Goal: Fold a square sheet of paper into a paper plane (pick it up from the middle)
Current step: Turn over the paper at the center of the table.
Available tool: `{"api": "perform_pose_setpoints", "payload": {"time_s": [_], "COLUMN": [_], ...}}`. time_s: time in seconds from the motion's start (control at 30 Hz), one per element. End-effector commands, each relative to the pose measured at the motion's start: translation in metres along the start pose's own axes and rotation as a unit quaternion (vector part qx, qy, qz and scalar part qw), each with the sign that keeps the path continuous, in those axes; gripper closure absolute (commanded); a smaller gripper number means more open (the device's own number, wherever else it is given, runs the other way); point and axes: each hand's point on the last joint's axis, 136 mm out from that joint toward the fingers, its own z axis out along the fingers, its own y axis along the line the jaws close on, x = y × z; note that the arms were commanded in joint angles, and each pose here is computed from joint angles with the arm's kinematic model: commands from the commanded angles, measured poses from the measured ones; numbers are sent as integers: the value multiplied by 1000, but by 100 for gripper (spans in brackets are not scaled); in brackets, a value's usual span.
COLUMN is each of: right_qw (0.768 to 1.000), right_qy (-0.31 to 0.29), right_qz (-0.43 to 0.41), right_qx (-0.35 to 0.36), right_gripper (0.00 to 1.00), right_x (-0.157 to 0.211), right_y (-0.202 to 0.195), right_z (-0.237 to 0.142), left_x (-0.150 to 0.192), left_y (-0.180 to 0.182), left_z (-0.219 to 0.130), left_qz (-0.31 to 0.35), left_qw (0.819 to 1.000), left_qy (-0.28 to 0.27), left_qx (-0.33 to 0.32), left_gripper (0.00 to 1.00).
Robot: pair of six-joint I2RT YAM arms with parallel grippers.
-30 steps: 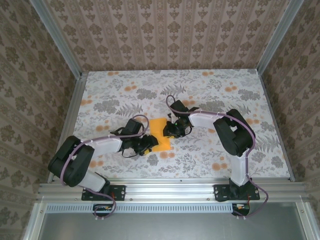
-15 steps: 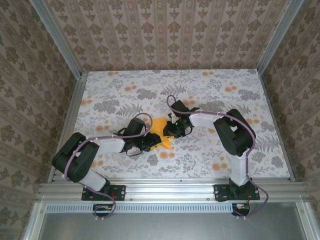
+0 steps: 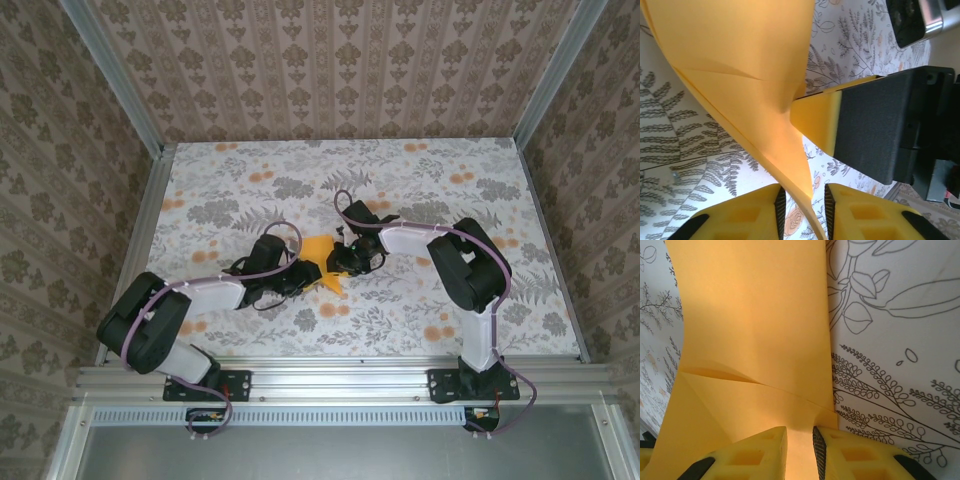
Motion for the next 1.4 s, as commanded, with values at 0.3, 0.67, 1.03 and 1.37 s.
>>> {"api": "perform_pose_setpoints", "payload": {"time_s": [0.3, 0.67, 1.03, 1.37], "right_qw": [999, 995, 967, 943], "right_qy": [13, -96, -251, -310], "right_qz": [27, -11, 12, 72], "right_qx": [36, -19, 51, 97], "right_gripper": [74, 56, 22, 17], "right_x": [11, -24, -28, -12], "right_y": [-23, 30, -16, -61], "right_z": [9, -76, -165, -197], "left_x": [4, -5, -32, -63], "left_y": [22, 12, -6, -7], "left_z": [-6, -52, -179, -166], "left_qz": [-12, 45, 210, 270], "left_qw": [999, 991, 915, 845], "left_qy": [-5, -23, -16, 8], "left_qx": [-51, -121, -343, -462], "left_gripper": [86, 100, 100, 100]}}
